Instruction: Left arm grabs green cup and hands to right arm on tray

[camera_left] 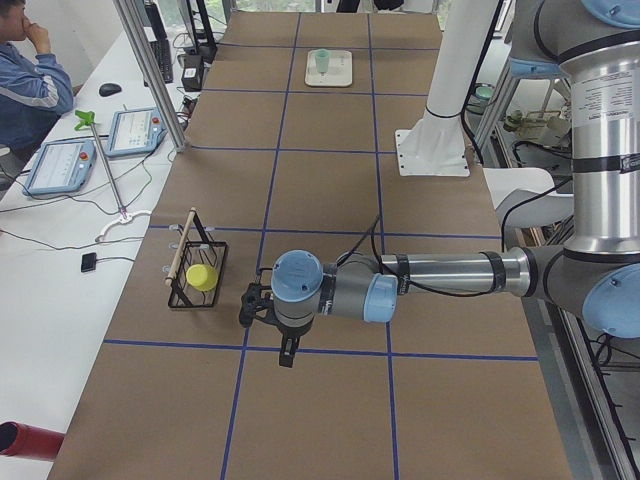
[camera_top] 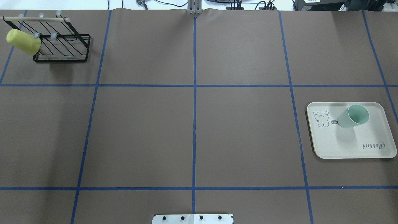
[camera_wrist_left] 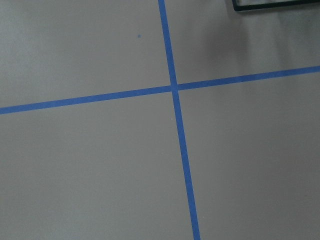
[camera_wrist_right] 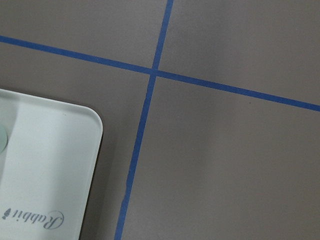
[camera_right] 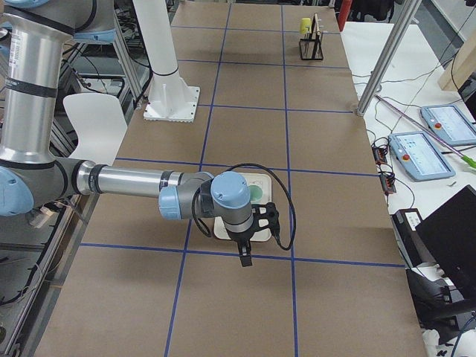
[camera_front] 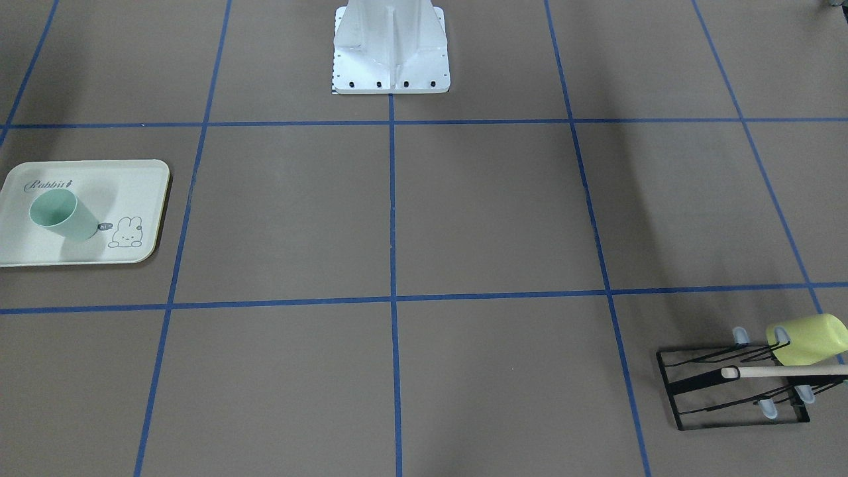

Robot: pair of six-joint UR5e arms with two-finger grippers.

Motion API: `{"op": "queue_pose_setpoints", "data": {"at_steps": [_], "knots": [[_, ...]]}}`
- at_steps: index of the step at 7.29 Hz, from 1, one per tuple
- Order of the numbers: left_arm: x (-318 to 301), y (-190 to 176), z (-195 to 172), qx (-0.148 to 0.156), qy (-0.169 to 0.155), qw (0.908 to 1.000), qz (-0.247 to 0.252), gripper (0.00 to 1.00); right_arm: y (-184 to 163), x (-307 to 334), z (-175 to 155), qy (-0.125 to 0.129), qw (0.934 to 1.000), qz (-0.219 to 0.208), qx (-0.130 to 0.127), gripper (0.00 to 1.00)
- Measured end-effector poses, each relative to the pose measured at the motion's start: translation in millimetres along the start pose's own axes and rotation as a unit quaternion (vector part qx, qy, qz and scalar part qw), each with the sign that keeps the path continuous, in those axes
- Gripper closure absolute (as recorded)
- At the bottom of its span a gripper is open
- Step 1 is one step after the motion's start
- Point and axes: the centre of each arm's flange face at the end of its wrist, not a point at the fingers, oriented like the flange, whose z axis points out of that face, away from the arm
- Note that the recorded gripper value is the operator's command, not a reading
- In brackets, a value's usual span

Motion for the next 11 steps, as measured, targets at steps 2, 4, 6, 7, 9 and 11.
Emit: {"op": "queue_pose_setpoints", "data": {"at_steps": [2, 4, 6, 7, 9, 11], "knots": [[1, 11, -1, 0.0, -0.001, 1.0, 0.0, 0.0, -3, -5, 2, -0.002, 1.0, 0.001, -0.002, 0.01], [4, 16, -4, 0.001, -0.001, 1.0, 0.001, 0.0, -4, -8, 5, -0.002, 1.0, -0.003, -0.005, 0.01], [3, 17, -4, 0.001, -0.002, 1.0, 0.0, 0.0, -6, -11, 6, -0.001, 1.0, -0.005, -0.006, 0.01], [1, 20, -2, -0.001, -0.008, 1.0, -0.003, 0.0, -7, -15, 6, -0.001, 1.0, -0.004, -0.007, 0.01], [-4, 26, -1, -0.005, -0.024, 0.9997, -0.006, 0.0, -10, -21, 8, -0.001, 1.0, -0.001, -0.008, 0.01], [-5, 27, -1, -0.005, -0.028, 0.9996, -0.006, 0.0, -10, -24, 10, -0.001, 0.9999, 0.002, -0.01, 0.01]]}}
